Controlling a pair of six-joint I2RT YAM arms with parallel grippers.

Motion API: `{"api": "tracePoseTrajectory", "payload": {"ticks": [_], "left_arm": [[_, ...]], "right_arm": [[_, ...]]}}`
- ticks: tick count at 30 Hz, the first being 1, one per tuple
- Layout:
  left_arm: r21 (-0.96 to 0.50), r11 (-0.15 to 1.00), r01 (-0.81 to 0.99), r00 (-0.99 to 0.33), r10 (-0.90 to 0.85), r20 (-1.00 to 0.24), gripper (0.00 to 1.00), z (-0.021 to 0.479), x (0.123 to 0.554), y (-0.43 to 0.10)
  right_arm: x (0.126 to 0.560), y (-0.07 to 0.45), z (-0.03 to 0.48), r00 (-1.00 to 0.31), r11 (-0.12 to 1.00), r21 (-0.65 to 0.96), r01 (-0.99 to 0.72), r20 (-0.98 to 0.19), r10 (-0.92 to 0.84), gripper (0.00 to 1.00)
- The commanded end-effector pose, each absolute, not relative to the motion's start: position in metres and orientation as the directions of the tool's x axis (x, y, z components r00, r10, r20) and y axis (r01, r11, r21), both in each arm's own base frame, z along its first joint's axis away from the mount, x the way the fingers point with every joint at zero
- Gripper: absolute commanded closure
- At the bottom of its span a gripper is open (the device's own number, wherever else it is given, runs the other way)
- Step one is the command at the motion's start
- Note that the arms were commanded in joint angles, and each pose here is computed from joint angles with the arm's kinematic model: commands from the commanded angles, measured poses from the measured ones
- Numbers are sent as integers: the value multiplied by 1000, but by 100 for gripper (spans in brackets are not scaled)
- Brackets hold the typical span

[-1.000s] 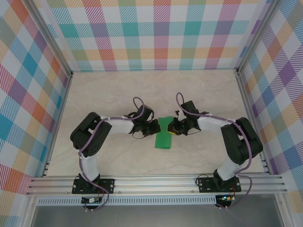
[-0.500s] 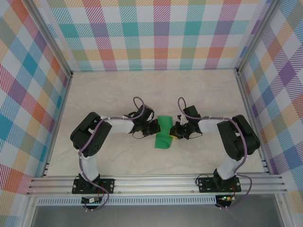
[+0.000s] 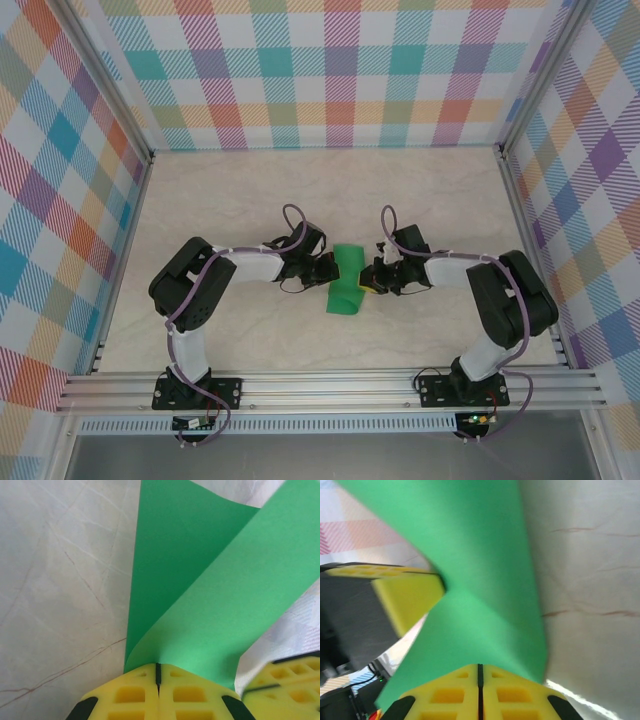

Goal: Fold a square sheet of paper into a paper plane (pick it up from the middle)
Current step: Fold the square sheet of paper in half at the center of the table.

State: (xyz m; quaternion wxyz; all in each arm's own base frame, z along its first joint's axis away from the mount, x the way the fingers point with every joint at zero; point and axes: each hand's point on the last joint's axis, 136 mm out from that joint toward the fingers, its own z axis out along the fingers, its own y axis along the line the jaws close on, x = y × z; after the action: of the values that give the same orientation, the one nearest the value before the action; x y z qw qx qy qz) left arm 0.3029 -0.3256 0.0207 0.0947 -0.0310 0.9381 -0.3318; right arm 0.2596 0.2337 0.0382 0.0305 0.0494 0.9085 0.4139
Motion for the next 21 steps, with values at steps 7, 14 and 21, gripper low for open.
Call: {"api": "tracePoseTrajectory", "payload": {"ticks": [7,14,21], "left_arm": [[-527,849,-44,-990,-107,-90,100,-13,285,-307],[-526,849,-44,-991,-104,-86,100,-15,285,-307],[-522,852,-44,-991,-102,-84,100,-15,283,-306]], "right_arm": [[243,236,25,-995,622,778,92,44,92,91],[233,225,0,-991,679,722,132,88,100,92],[238,234,33,-995,629,773,84,32,94,92]]}}
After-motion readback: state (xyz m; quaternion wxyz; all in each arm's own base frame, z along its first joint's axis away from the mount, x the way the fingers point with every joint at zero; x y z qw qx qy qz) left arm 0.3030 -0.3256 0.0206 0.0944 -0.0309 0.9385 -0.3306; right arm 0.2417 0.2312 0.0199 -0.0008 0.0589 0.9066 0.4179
